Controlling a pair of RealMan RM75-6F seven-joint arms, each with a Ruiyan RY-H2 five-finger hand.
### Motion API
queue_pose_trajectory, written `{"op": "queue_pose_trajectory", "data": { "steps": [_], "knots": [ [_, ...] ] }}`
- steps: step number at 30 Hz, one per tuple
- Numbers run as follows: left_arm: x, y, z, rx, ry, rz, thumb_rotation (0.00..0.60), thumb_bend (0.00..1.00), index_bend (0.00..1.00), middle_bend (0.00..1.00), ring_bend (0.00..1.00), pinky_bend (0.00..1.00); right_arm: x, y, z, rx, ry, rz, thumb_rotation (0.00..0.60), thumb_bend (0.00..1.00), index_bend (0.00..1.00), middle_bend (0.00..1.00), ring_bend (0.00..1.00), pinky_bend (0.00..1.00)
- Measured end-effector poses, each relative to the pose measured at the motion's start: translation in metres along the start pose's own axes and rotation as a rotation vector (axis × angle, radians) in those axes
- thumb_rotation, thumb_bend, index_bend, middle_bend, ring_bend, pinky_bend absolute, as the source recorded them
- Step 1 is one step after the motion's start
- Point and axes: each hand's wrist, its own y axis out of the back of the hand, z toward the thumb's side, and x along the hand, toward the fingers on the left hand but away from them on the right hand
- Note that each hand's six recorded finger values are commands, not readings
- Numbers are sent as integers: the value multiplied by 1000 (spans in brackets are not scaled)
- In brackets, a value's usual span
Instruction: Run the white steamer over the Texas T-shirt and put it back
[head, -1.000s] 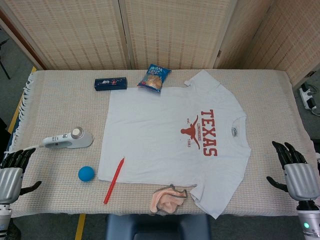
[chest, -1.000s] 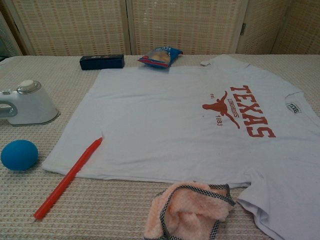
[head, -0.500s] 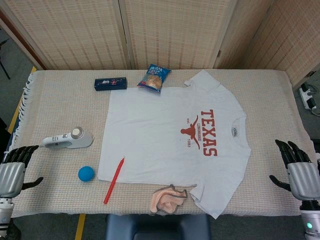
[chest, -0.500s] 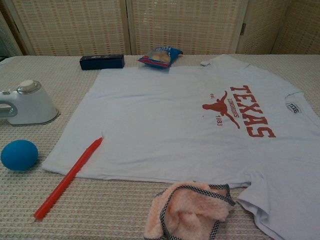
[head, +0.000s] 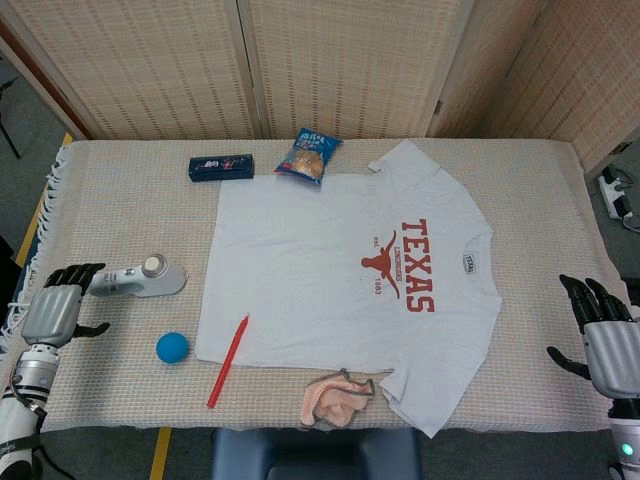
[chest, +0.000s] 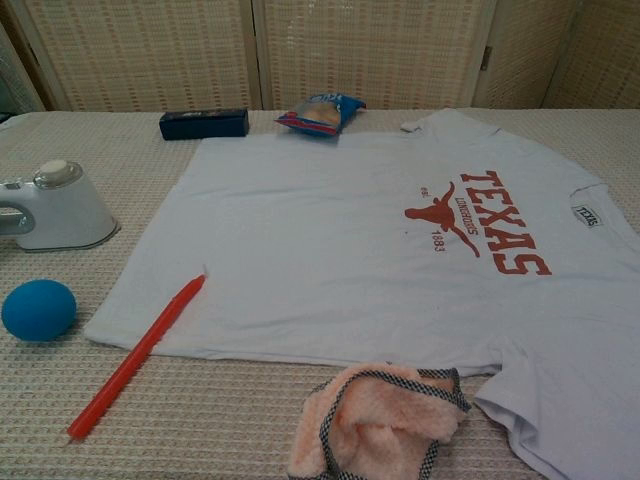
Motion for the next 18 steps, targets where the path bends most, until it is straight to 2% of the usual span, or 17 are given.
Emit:
{"op": "queue_pose_trajectory", "data": {
  "steps": [4, 12, 18],
  "knots": [
    [20, -6, 4, 19, 20, -15, 600, 102, 219, 229, 167, 188, -1, 1, 0, 2, 0, 1, 600, 0, 26, 124, 96, 219],
    [52, -17, -7, 15, 99, -39, 600, 147, 329, 378, 274, 248, -1, -4, -2, 2, -12, 20, 600, 0, 26, 124, 96, 220],
    [69, -23, -1, 18, 114, -47, 600, 159, 412, 425, 317, 279, -3, -6, -3, 2, -15, 24, 600, 0, 26, 124, 96, 219]
  ]
}}
